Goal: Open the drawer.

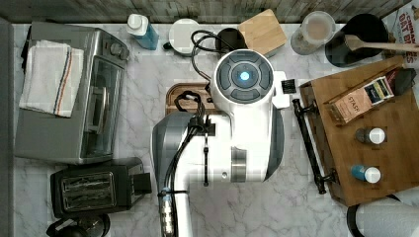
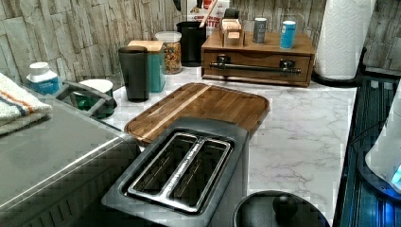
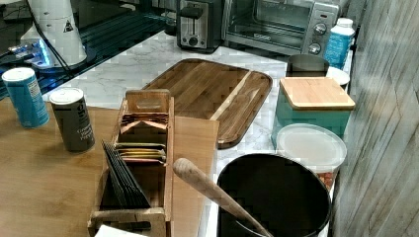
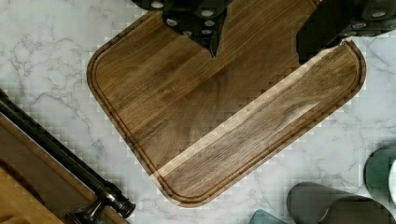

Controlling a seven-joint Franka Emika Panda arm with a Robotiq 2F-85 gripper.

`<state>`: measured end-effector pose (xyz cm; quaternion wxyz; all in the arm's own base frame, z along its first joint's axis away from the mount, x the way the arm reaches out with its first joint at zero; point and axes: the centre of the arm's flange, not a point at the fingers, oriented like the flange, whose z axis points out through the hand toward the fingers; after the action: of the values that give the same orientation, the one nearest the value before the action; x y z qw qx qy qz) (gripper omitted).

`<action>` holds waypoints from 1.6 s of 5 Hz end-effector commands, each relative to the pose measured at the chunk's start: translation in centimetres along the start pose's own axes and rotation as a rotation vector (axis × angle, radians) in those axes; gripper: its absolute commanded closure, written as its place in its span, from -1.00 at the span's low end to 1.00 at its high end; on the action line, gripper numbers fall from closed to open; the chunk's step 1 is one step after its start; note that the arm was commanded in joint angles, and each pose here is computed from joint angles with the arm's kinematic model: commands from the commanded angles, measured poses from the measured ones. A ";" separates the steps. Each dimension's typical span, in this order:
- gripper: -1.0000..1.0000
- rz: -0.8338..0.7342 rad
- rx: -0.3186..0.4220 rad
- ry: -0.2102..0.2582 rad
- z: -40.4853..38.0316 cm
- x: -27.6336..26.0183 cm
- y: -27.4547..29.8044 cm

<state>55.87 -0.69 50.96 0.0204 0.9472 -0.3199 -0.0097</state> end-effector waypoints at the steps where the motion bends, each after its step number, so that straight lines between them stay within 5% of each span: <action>1: -1.00 0.000 0.008 0.010 0.1 0.1 0.0; 2: -1.00 -0.119 0.018 0.051 1.0 -1.1 0.7; 3: -1.00 -0.333 0.031 0.011 1.8 -1.6 3.3; 5: -1.00 -0.694 0.036 0.069 4.9 -1.6 8.9; 8: -1.00 -0.944 -0.013 0.175 11.1 1.0 15.4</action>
<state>48.43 -10.31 40.93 0.0335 0.9893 0.1259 0.0660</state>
